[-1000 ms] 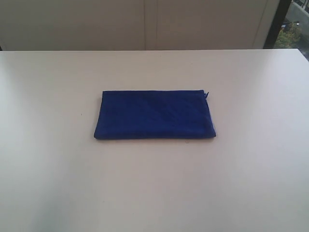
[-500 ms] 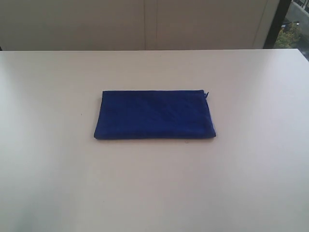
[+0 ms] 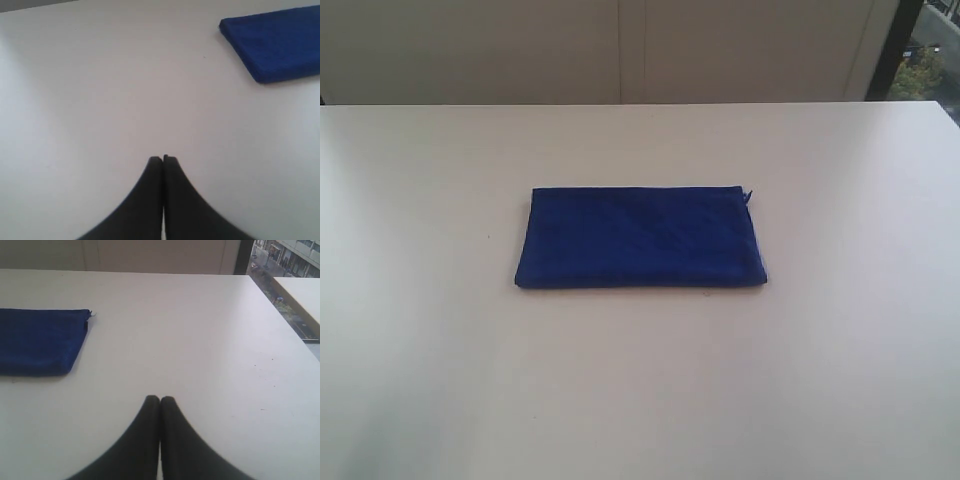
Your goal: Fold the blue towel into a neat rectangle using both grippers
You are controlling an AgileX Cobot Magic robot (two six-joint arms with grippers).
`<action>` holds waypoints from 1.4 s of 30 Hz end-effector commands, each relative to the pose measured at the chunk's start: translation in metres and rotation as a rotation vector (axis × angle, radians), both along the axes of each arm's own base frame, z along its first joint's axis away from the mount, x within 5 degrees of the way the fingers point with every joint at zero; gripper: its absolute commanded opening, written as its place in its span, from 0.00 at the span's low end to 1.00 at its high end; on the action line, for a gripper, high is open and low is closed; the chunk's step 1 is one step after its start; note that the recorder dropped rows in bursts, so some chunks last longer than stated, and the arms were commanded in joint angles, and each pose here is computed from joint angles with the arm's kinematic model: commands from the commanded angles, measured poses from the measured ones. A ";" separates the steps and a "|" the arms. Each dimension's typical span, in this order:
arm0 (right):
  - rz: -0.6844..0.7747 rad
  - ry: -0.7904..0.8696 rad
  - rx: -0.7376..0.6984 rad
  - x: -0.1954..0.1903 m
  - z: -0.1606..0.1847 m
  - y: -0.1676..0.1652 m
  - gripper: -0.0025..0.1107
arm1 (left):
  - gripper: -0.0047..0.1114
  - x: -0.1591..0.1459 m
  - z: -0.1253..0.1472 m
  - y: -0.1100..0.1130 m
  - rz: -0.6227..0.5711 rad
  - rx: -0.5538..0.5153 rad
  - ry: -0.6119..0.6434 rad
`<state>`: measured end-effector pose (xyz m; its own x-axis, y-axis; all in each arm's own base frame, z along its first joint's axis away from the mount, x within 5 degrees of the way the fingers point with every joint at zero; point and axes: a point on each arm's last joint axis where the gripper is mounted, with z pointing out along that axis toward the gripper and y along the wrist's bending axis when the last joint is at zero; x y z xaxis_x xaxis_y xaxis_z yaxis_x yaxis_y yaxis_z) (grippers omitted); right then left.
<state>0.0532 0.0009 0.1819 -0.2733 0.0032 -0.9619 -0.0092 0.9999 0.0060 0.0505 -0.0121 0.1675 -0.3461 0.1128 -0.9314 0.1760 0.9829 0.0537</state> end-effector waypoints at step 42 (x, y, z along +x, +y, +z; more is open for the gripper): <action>-0.006 -0.014 -0.001 0.000 0.000 0.000 0.02 | 0.04 0.001 -0.001 0.005 0.090 -0.084 -0.002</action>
